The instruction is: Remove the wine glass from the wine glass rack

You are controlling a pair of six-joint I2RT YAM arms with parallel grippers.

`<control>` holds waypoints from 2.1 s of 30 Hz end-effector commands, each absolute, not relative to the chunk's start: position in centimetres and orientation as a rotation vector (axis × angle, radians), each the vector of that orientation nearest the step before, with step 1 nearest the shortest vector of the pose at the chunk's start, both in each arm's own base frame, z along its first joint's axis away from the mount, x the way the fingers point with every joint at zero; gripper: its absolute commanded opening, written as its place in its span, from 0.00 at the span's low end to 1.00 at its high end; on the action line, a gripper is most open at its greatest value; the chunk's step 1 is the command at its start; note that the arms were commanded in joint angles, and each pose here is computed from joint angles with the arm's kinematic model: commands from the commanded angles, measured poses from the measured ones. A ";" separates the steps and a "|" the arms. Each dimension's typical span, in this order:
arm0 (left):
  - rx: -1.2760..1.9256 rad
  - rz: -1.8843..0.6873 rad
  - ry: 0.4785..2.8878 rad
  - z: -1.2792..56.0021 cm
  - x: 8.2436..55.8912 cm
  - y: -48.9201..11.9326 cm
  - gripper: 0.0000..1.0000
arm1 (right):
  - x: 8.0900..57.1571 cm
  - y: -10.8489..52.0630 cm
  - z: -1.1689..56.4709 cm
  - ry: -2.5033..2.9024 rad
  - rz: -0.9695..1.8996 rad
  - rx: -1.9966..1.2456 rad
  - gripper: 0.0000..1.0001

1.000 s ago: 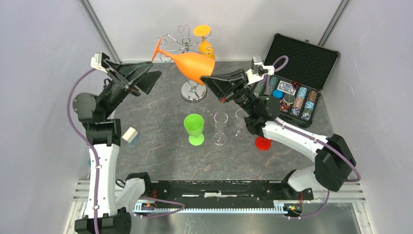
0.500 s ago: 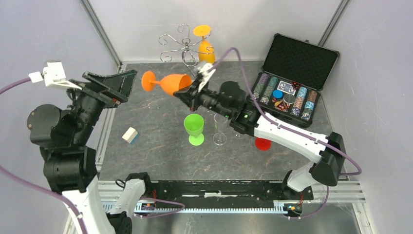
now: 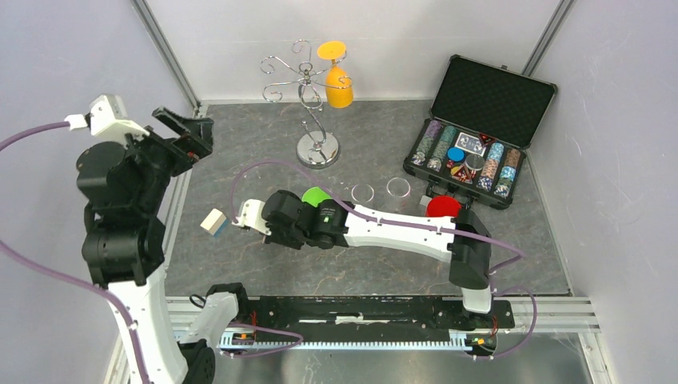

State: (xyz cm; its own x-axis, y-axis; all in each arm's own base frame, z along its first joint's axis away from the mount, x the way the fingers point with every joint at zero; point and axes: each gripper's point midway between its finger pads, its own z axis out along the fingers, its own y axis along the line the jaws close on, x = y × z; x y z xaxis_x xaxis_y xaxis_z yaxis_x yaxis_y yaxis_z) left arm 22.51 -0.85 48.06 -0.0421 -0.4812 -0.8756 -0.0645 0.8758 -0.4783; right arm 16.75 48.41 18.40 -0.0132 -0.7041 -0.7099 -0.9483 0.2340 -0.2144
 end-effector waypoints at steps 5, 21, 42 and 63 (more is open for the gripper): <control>-0.423 -0.350 1.665 46.0 25.3 -0.9 1.00 | 17.2 47.5 18.2 1.739 0.242 -1.630 0.04; -0.420 -0.353 1.681 45.4 26.2 -0.9 1.00 | 17.4 48.8 18.0 1.722 0.216 -1.696 0.19; -0.413 -0.328 1.674 45.6 26.0 -0.6 1.00 | 16.2 50.1 24.6 1.608 0.425 -1.590 0.65; -0.383 -0.395 1.664 45.5 25.9 -1.7 1.00 | 31.0 33.4 44.5 1.477 0.713 -0.520 0.83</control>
